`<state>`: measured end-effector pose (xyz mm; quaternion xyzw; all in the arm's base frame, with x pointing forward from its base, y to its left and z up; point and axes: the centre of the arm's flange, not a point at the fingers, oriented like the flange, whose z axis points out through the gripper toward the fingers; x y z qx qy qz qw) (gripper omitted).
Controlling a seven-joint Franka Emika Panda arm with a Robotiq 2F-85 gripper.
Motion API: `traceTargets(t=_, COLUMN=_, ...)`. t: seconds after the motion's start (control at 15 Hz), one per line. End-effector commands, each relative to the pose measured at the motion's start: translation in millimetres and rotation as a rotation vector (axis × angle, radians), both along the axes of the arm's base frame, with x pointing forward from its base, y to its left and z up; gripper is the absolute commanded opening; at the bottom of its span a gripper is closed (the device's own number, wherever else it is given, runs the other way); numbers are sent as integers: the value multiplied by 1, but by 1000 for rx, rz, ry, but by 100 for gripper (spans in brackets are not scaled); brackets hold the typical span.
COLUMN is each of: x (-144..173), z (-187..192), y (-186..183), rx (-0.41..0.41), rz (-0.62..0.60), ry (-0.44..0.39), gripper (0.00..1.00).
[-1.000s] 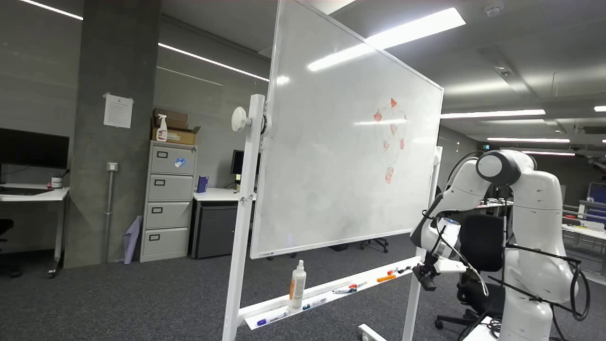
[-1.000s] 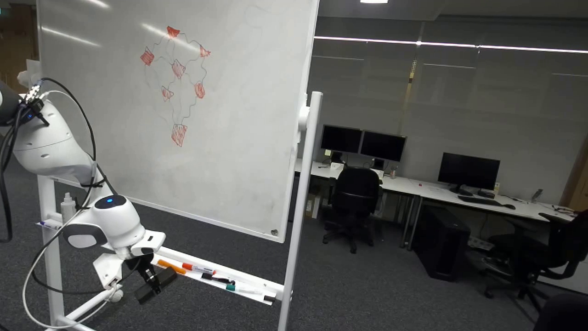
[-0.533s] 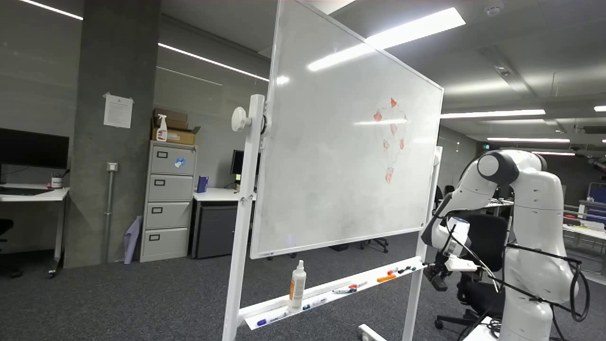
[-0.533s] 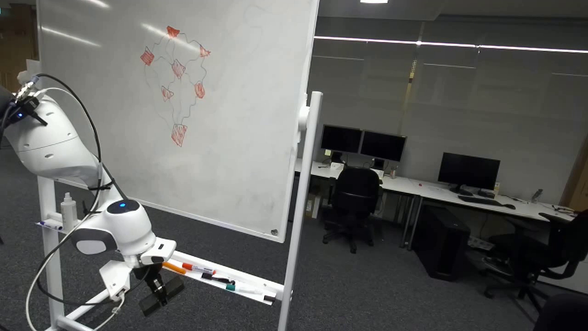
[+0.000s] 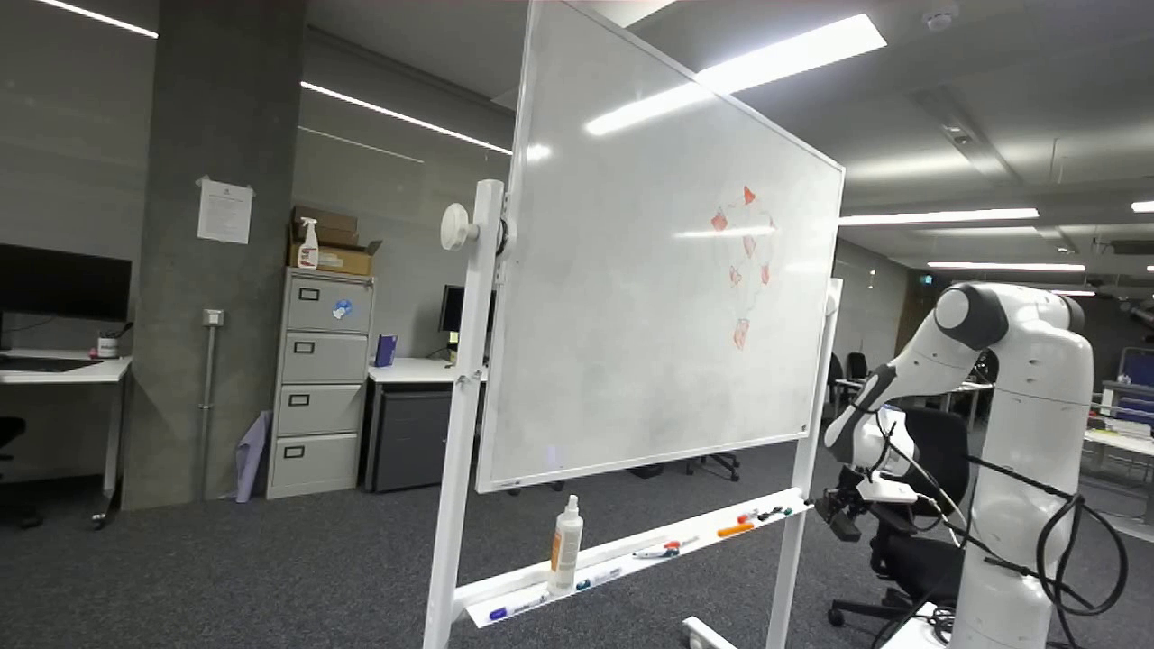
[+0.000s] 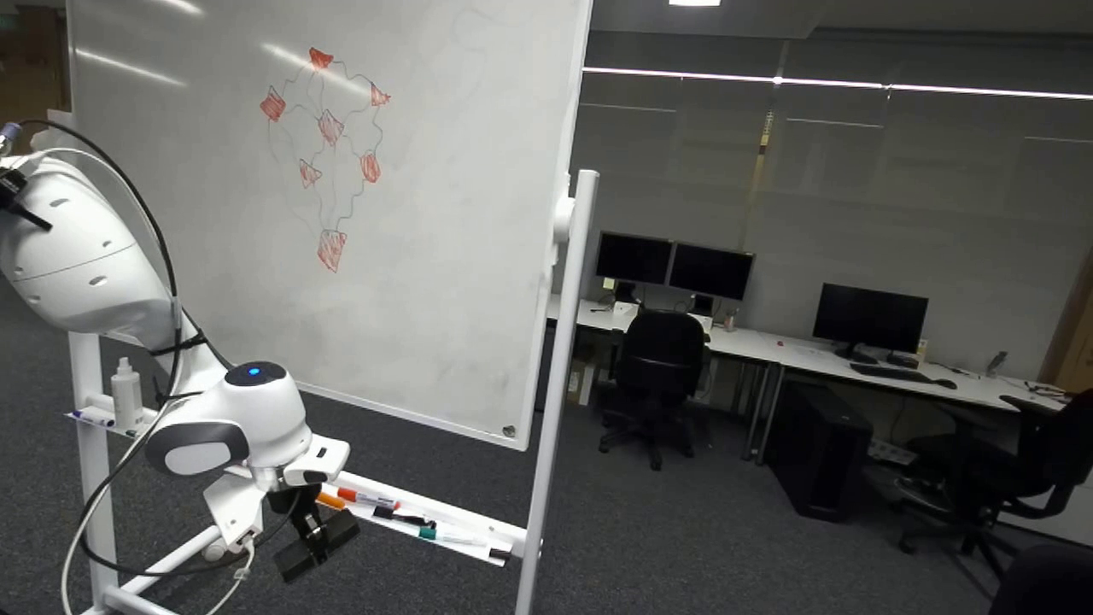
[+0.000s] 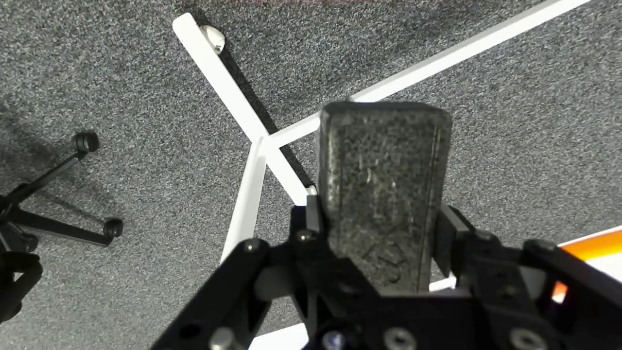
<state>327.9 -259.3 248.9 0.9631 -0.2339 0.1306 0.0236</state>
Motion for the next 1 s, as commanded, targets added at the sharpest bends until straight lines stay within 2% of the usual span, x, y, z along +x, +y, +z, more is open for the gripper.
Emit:
traceTargets(t=0.0, x=-14, z=79, y=8, rx=68, rz=-22, ry=-37, gripper=31)
traceTargets(t=0.07, x=-1, z=15, y=-9, rx=25, rz=-10, ry=-7, gripper=56)
traceTargets(t=0.27, x=-2, z=34, y=-14, rx=41, rz=-18, ry=-37, gripper=56)
traceTargets(t=0.73, x=-2, z=34, y=-13, rx=43, rz=-15, ry=-39, gripper=56)
traceTargets(t=0.8, x=-2, z=34, y=-13, rx=43, rz=-15, ry=-39, gripper=31)
traceTargets(t=0.93, x=-1, z=42, y=-10, rx=32, rz=-12, ry=-57, gripper=31)
